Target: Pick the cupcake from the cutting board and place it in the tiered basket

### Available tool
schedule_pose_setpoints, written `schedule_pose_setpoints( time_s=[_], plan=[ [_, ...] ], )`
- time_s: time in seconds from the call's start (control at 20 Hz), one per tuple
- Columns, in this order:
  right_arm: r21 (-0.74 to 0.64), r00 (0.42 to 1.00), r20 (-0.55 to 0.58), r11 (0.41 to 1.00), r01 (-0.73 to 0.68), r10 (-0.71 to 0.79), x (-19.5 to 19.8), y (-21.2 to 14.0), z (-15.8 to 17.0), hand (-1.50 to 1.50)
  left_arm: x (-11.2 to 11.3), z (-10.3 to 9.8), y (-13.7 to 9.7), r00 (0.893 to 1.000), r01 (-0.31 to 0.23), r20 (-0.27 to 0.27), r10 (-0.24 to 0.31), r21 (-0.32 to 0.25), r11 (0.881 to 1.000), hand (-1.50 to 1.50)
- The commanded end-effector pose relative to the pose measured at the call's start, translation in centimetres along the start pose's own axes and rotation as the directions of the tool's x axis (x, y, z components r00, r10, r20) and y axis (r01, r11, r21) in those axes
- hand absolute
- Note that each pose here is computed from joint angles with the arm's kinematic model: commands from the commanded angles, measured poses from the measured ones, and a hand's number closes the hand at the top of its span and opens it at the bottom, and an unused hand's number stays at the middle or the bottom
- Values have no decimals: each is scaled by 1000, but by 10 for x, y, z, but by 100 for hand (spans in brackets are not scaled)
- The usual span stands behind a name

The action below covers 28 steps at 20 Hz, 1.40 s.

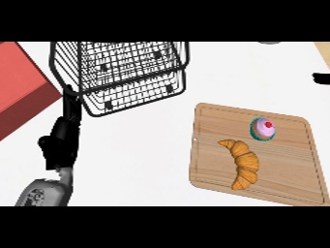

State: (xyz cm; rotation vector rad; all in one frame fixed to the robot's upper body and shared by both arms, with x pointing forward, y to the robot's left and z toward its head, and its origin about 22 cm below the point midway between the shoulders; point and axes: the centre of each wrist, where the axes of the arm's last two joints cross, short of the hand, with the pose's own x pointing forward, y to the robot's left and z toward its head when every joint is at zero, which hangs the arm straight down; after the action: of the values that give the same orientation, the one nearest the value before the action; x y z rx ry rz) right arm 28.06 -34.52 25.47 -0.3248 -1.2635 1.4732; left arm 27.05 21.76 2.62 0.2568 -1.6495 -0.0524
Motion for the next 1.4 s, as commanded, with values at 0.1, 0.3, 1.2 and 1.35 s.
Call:
schedule_pose_setpoints(
  time_s=[0.1, 0.3, 1.2, 1.35],
  plan=[
    [9, 997, -52, 998, -57, 58, -14, -4, -5, -150, 9, -2, -2, 1000, -18, 14, 19, -78, 997, 0],
    [0, 994, -37, 995, -99, 99, -17, 15, 2, -150, 18, 15, -14, 1000, -11, 20, 13, -72, 997, 0],
    [-62, 979, -99, 981, -182, 175, -39, 37, -48, -150, 3, 4, -13, 999, -19, 26, 21, -93, 996, 0],
    [-42, 982, -92, 985, -169, 165, -48, 57, -40, -150, -6, 5, -5, 999, -13, 29, 15, -62, 998, 0]
  ],
)
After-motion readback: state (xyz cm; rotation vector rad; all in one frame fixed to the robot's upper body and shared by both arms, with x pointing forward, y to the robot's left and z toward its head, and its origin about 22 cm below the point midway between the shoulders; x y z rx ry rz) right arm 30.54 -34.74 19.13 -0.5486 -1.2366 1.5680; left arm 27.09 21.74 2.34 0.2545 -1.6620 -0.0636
